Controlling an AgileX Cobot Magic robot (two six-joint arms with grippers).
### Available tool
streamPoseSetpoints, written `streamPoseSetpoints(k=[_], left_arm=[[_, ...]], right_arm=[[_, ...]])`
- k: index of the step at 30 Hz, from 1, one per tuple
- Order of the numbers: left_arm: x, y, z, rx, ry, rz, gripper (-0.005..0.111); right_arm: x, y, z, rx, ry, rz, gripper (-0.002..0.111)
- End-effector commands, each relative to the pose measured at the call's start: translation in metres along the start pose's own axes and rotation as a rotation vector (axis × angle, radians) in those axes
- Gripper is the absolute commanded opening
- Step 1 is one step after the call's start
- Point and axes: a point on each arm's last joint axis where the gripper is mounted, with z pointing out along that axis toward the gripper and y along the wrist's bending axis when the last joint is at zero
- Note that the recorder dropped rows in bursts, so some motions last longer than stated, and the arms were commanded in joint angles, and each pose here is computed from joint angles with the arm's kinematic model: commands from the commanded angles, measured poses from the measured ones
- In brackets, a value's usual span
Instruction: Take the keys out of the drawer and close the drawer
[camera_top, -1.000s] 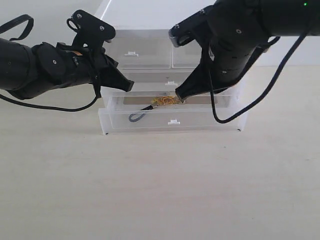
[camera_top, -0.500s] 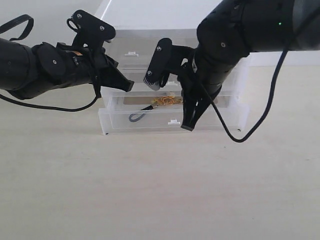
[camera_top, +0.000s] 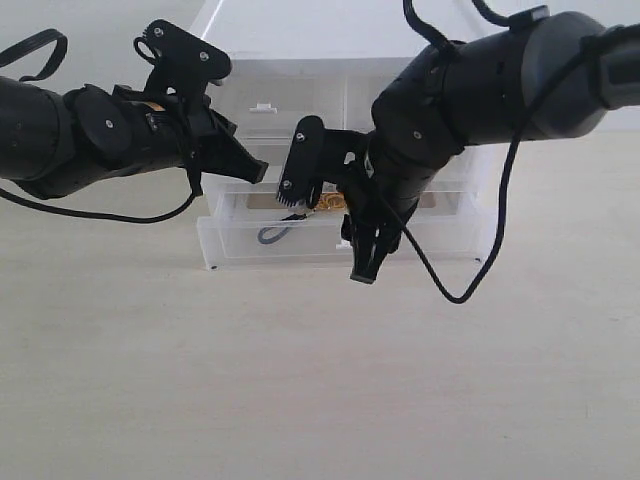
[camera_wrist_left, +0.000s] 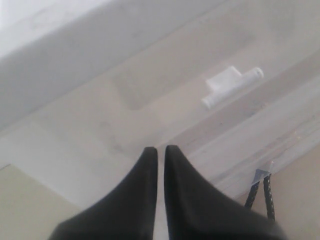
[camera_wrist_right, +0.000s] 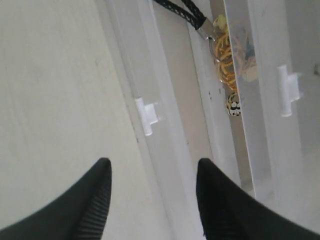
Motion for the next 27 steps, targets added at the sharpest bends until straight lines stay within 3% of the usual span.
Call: streamPoseSetpoints(k=[1, 11, 16, 17, 19, 20, 21, 27], left_arm=[[-0.021, 0.057, -0.006, -0.5, -0.314, -0.068, 0.004], [-0.021, 0.057, -0.006, -0.5, -0.314, -0.068, 0.004], [-0.021, 0.057, -0.006, -0.5, -0.314, -0.068, 0.004], [-0.021, 0.057, -0.006, -0.5, -0.314, -0.068, 0.004], [-0.021, 0.057, -0.006, -0.5, -0.314, -0.068, 0.004], [-0.021, 0.057, -0.006, -0.5, -0.314, -0.068, 0.004], [-0.021, 0.057, -0.006, -0.5, -0.314, -0.068, 0.004], [-0.021, 0.057, -0.006, -0.5, -0.314, -0.068, 0.004]], right_arm=[[-0.002, 0.001, 0.008, 0.012, -0.021, -0.024, 0.047], [0.0, 0.001, 0.027, 0.053, -0.007, -0.111, 0.047], [0.006, -0.004, 0.038, 0.069, -0.004, -0.042, 0.047], [0.008, -0.004, 0.039, 0.063, 0.013, -0.032, 0.045], [0.01, -0.004, 0.039, 0.059, 0.028, -0.03, 0.029], [0.011, -0.004, 0.039, 0.056, 0.035, -0.03, 0.011], [0.011, -0.003, 0.039, 0.054, 0.042, -0.03, 0.003], [0.02, 0.0, 0.038, 0.015, 0.137, -0.041, 0.0]])
